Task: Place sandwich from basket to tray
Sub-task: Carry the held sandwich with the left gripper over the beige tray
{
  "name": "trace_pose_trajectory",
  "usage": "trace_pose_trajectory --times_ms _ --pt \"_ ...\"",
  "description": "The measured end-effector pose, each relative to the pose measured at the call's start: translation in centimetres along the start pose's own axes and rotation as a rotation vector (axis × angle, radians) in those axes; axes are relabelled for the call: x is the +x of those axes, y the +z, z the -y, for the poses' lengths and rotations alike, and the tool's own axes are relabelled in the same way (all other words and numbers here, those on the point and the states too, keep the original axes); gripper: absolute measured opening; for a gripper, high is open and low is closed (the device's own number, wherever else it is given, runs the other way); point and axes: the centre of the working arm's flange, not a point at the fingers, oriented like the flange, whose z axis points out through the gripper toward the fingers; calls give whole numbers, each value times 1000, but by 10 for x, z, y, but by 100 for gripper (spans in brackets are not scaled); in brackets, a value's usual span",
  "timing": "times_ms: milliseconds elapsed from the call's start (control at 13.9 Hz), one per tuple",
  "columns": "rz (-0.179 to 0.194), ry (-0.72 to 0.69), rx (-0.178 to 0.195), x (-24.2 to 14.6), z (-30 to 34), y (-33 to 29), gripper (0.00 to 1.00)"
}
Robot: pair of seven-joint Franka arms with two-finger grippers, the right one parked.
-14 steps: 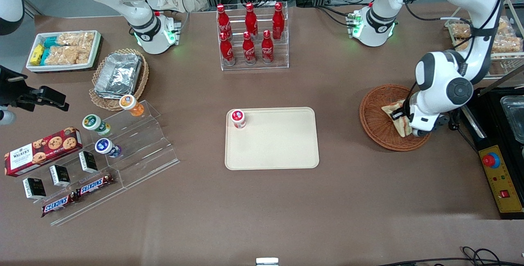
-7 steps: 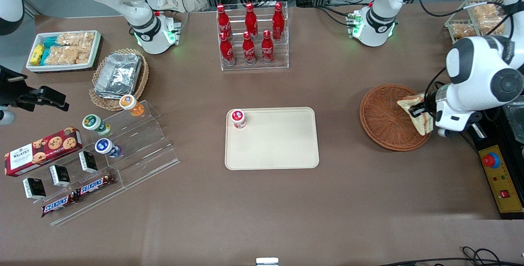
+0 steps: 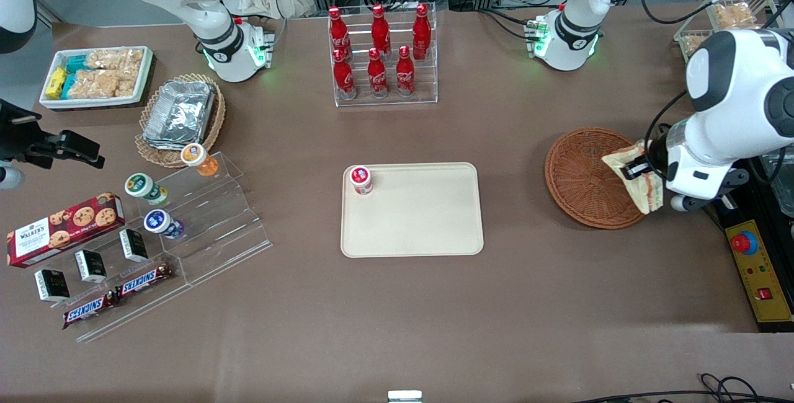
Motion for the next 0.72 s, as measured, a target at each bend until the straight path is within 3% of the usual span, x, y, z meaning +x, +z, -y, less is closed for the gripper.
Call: trace_pose_trajectory --times_ms 144,288,719 --pt "-22 60 -16 -7 -36 -11 35" --pt "-21 119 -26 -14 -70 -11 35" --pt "34 274 -59 -35 -163 24 35"
